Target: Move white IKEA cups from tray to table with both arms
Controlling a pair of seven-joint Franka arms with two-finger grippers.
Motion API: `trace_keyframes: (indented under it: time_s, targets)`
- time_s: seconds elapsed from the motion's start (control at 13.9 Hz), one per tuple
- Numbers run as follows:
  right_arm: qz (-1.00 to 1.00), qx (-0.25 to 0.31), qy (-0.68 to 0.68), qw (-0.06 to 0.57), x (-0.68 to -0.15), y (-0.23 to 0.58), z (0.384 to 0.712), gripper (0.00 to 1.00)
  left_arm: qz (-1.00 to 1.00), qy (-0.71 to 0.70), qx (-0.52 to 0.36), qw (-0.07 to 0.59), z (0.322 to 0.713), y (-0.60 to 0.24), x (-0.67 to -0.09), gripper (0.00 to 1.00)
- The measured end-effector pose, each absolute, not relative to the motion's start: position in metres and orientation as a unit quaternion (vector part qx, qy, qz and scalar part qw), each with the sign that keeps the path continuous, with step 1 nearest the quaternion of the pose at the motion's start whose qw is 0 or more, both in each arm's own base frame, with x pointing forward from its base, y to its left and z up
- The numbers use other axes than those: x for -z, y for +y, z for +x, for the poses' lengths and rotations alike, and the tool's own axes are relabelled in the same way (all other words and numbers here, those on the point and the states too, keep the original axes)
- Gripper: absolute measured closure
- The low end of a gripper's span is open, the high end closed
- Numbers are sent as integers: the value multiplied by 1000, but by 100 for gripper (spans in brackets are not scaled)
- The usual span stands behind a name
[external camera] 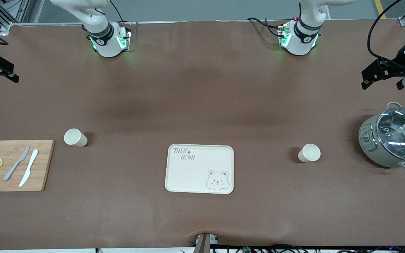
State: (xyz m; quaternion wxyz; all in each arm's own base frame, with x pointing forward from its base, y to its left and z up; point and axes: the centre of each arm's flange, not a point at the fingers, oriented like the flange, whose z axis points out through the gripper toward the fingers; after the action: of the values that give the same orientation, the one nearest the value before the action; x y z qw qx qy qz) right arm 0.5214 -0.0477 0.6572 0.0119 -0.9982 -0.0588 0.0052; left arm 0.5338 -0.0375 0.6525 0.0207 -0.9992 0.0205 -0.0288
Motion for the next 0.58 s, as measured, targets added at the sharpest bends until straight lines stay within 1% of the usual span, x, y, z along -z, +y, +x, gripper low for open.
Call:
trace_keyframes:
  time_s: [0.43,0.58]
  targets:
    - [-998,-6,-54,7,-657,-49,521,0,-999,4,28,21,535,-19,-653,0]
    - [-1000,-6,-21,6,-657,-48,521,0,-999,3,29,21,536,-19,-653,0]
